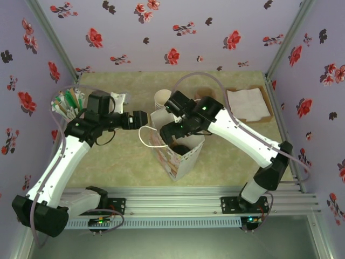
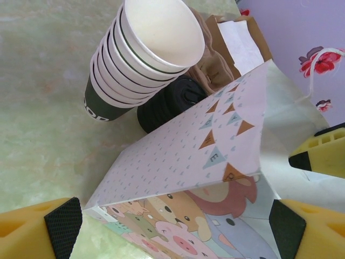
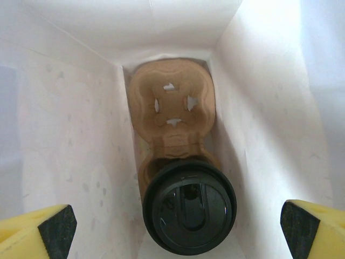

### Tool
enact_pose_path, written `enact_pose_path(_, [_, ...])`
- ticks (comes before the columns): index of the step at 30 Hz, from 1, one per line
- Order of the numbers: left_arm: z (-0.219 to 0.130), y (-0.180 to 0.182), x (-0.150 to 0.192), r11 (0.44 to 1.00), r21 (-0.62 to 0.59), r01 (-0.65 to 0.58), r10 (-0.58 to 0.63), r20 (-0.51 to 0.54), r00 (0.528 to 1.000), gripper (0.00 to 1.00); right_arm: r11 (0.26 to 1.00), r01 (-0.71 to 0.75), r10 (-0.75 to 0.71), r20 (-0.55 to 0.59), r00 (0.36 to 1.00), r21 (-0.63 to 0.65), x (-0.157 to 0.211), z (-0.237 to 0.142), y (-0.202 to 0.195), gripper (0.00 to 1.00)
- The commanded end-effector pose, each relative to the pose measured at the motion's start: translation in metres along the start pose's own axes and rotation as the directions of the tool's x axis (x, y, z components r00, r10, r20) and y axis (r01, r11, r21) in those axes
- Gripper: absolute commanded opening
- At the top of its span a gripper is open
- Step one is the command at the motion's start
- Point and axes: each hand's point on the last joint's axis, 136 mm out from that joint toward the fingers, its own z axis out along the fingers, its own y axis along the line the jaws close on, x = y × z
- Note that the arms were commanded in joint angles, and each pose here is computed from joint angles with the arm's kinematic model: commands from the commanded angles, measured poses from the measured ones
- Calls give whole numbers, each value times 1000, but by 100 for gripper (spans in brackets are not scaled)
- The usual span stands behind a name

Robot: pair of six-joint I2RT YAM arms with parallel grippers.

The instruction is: Pack the takeout coffee

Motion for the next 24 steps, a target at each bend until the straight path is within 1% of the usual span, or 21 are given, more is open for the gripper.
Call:
enact_pose_path(1, [-10, -8, -6, 1000, 10, -14, 13, 47, 999, 93, 999, -8, 11, 103, 995, -31, -12, -25, 5, 99])
enact_pose_path(10, [-38, -18, -21, 999, -6, -34, 34, 149, 988, 93, 994, -3, 27, 235, 972, -105, -21, -61, 10, 99])
enact_pose_path(15, [-57, -25, -24, 999, -4, -44, 43, 209, 977, 93, 990, 6, 40, 316, 948, -143, -23, -84, 10, 97])
enact_pose_path(19, [-69, -28, -22, 999, -6, -43, 43, 234, 971, 92, 989, -5, 61, 377, 924, -149, -24, -102, 4, 95])
enact_pose_path(24, [-77, -22, -11, 999, -29, -23, 29, 236, 971, 88, 991, -30, 83, 420, 904, -132, -16, -117, -8, 92])
